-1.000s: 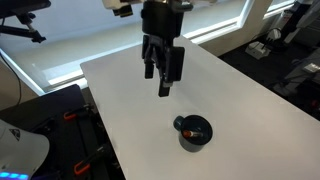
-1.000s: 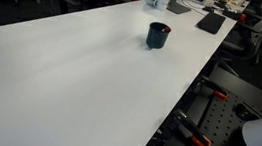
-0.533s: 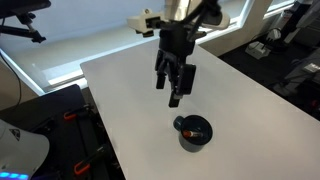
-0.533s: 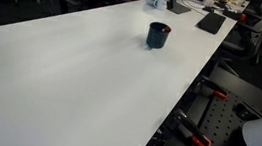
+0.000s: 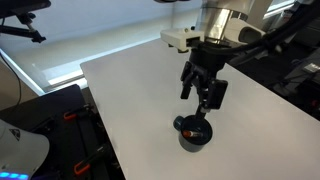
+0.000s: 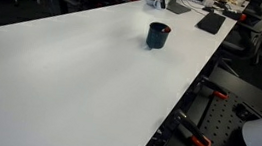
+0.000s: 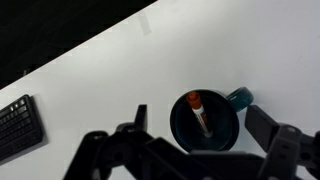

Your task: Remove the marker from the mug

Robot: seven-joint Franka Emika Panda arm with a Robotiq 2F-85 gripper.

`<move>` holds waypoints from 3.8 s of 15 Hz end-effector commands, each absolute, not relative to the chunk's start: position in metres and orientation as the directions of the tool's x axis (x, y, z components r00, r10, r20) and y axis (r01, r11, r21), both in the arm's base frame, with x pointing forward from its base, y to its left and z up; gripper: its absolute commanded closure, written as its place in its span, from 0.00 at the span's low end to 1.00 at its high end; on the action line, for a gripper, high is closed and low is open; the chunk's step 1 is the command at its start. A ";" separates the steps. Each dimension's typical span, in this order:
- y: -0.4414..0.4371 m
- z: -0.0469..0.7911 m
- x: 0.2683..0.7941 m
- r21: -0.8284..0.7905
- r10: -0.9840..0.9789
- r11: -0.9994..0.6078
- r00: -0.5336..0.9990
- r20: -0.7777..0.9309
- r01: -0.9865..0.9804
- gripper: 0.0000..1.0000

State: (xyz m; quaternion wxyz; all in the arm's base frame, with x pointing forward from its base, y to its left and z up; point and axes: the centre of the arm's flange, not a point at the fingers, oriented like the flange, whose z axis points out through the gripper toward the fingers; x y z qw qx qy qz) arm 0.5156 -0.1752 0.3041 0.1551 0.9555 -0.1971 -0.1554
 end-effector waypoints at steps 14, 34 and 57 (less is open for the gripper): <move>-0.188 0.227 0.555 0.446 -0.512 -0.821 0.805 -0.300 -0.357 0.00; -0.204 0.194 0.544 0.454 -0.507 -0.824 0.798 -0.326 -0.338 0.00; -0.204 0.194 0.542 0.446 -0.499 -0.830 0.804 -0.322 -0.336 1.00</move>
